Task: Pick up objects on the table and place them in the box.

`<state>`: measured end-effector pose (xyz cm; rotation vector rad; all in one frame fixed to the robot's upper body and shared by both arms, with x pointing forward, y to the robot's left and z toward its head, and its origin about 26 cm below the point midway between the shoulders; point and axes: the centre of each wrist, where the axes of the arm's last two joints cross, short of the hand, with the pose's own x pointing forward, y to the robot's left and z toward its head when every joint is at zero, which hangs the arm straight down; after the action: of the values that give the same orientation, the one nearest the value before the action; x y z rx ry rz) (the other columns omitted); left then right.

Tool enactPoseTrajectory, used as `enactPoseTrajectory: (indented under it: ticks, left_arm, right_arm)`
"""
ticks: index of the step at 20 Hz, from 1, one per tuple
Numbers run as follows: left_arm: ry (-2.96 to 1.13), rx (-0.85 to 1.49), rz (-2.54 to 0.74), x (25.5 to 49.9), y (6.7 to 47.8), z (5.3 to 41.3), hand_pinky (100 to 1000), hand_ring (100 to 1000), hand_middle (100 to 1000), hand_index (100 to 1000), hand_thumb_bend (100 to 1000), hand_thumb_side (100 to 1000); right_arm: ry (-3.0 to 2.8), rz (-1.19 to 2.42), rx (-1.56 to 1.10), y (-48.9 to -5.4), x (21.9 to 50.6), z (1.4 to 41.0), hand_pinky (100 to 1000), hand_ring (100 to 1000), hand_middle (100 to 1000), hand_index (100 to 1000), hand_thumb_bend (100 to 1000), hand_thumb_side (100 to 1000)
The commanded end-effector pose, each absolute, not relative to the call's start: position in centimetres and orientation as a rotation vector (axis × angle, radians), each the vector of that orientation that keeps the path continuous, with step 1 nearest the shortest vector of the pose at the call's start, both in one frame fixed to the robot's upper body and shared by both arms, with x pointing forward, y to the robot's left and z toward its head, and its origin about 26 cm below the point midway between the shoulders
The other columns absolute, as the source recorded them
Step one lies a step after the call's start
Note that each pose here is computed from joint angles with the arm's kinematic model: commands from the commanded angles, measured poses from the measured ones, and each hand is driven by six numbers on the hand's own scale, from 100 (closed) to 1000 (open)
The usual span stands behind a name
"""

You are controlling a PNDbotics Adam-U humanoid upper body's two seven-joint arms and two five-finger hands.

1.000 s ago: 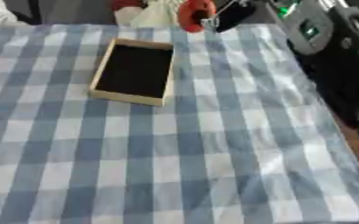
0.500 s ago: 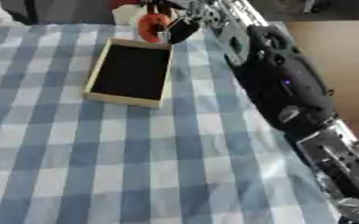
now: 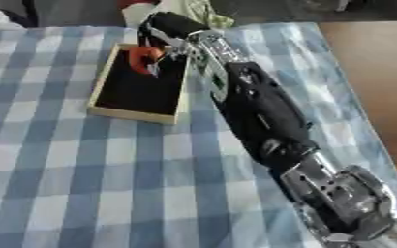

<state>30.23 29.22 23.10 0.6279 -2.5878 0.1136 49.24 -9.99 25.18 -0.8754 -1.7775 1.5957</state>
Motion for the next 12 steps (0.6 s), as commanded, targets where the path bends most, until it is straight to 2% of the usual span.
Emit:
enactPoseTrajectory:
  ticks: [1,12]
  left_arm:
    - [-2.619,0.617,0.102,30.1,29.1,24.0,740,751,713,824,558,667]
    - [-2.629,0.602,0.109,30.2,28.8,24.2,740,751,713,824,557,667]
  right_arm:
    - [-1.799,1.547,-0.956,-9.4,49.3,26.1,700,550,414,611,100,100]
    - [-1.681,1.606,-1.017,-9.0,50.0,22.4,730,607,470,661,100,100]
